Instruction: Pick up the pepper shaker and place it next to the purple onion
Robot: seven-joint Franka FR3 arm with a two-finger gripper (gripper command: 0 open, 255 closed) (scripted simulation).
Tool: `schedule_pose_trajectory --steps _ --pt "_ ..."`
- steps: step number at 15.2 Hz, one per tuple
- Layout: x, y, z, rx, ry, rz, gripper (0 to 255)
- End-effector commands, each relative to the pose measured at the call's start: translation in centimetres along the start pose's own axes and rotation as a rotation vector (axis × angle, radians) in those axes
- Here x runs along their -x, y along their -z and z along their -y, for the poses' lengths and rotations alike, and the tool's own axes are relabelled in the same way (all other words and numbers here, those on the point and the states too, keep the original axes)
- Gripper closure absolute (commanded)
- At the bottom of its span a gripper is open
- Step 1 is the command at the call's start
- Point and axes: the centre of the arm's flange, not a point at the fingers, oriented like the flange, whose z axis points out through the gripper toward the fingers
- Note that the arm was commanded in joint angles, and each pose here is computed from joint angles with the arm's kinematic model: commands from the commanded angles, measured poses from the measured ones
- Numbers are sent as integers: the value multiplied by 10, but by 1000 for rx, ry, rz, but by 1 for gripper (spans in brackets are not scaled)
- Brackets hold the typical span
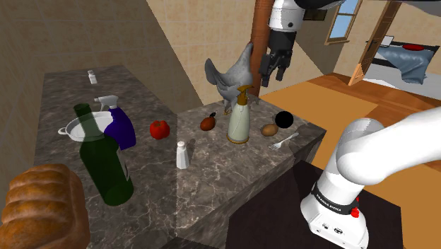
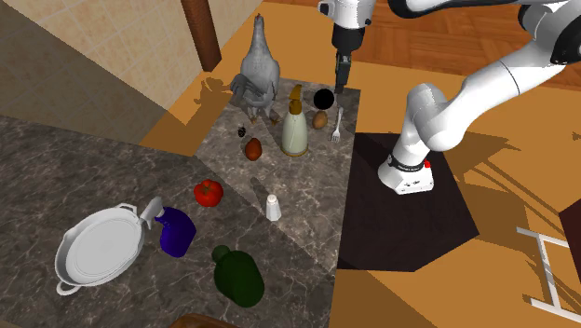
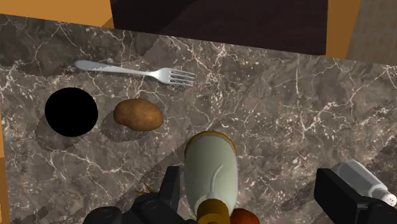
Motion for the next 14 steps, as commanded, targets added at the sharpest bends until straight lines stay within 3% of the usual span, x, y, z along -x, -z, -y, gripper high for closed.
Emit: schedule_pose_trajectory --steps 1,14 --pt "0 0 0 0 0 0 0" --pt "-74 -80 140 37 -14 14 0"
